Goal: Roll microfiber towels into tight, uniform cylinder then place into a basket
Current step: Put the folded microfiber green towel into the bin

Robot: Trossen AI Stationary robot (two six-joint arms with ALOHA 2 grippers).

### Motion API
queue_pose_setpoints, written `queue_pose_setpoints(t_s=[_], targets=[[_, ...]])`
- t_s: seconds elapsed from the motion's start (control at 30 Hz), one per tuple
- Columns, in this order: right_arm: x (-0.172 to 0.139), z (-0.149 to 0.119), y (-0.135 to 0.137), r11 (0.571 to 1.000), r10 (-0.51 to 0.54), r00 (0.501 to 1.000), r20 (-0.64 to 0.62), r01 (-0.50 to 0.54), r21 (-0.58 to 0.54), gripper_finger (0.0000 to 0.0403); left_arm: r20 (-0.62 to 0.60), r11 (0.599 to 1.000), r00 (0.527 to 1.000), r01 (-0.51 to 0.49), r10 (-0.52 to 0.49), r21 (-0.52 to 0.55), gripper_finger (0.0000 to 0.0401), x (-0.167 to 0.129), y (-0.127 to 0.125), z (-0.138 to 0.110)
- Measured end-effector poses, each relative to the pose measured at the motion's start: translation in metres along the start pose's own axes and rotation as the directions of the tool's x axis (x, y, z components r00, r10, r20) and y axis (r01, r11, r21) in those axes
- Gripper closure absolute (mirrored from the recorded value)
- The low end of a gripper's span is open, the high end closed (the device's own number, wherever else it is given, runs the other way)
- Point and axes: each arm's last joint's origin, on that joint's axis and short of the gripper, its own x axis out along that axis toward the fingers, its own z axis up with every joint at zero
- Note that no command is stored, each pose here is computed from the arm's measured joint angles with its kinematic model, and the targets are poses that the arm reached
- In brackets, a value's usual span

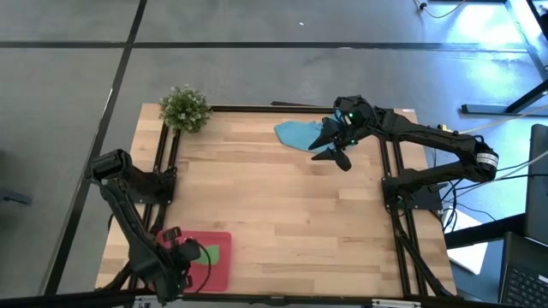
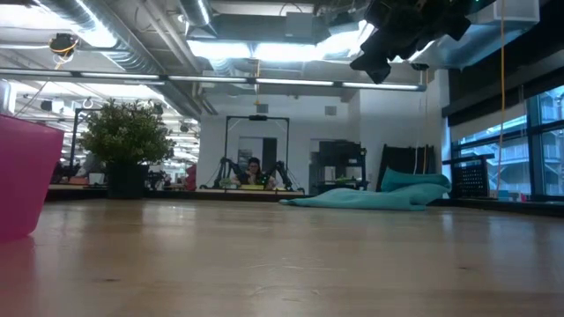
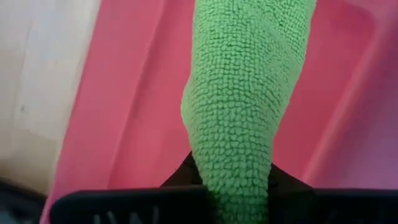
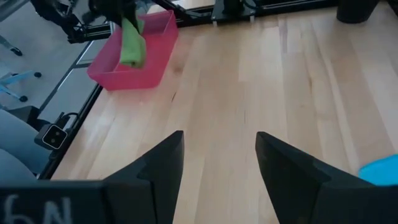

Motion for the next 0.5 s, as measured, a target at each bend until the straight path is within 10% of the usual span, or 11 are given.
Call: queue_pose_setpoints(t_s=[0.5], targets=[[0.0,0.0,0.0,1.0,0.0,1.0,-0.001,0.0,0.018,0.0202,0.026,0.998,0.999,-0.048,0.047,0.05,0.0379,0.052,0.026,-0.01]])
